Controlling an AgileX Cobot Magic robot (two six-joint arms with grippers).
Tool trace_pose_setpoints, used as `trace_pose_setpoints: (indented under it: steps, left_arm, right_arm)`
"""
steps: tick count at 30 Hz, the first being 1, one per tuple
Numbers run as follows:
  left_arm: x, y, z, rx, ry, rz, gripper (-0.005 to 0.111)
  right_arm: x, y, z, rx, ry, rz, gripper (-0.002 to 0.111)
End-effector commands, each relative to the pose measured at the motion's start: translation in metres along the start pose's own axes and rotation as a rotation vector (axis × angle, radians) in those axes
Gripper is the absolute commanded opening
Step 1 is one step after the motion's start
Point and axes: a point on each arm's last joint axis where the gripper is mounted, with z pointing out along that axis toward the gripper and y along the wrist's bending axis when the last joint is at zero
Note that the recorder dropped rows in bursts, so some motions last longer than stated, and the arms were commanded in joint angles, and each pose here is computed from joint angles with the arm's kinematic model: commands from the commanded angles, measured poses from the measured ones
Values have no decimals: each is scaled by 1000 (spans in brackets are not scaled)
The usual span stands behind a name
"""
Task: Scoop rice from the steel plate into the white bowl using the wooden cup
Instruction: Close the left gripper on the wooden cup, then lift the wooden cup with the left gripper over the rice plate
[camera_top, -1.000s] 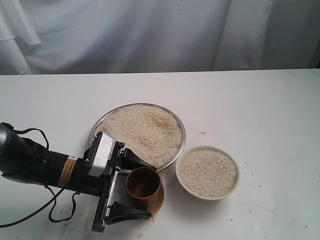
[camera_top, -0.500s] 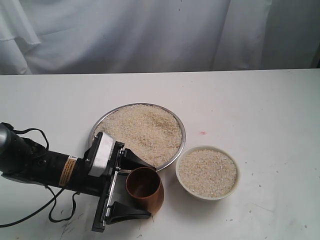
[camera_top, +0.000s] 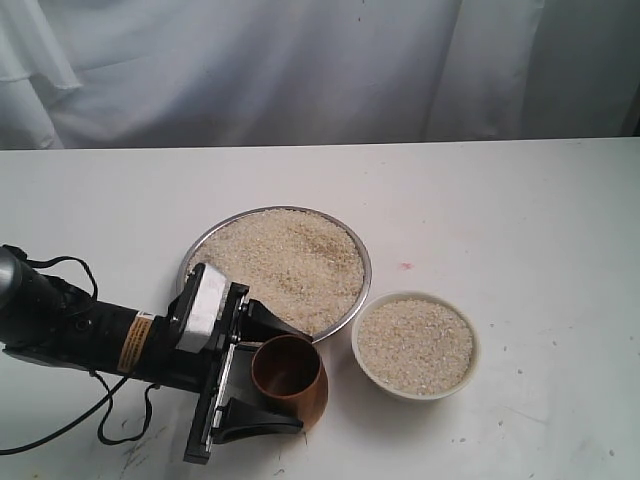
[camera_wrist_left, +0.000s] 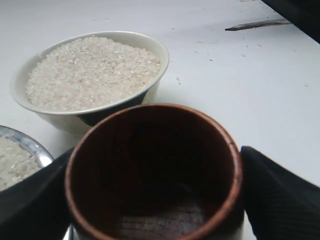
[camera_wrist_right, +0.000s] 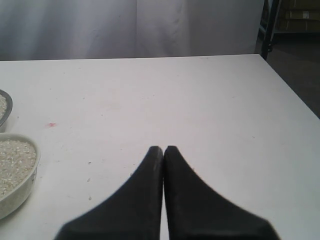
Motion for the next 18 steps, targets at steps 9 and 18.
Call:
trace_pose_setpoints:
  steps: [9, 18]
  left_arm:
    - [-7, 5, -1, -22, -40, -41, 19]
    - [-36, 9, -11, -53, -59, 14, 0]
  right_arm:
    - [1, 0, 1, -1, 3, 1, 0]
    - [1, 0, 1, -1, 3, 1, 0]
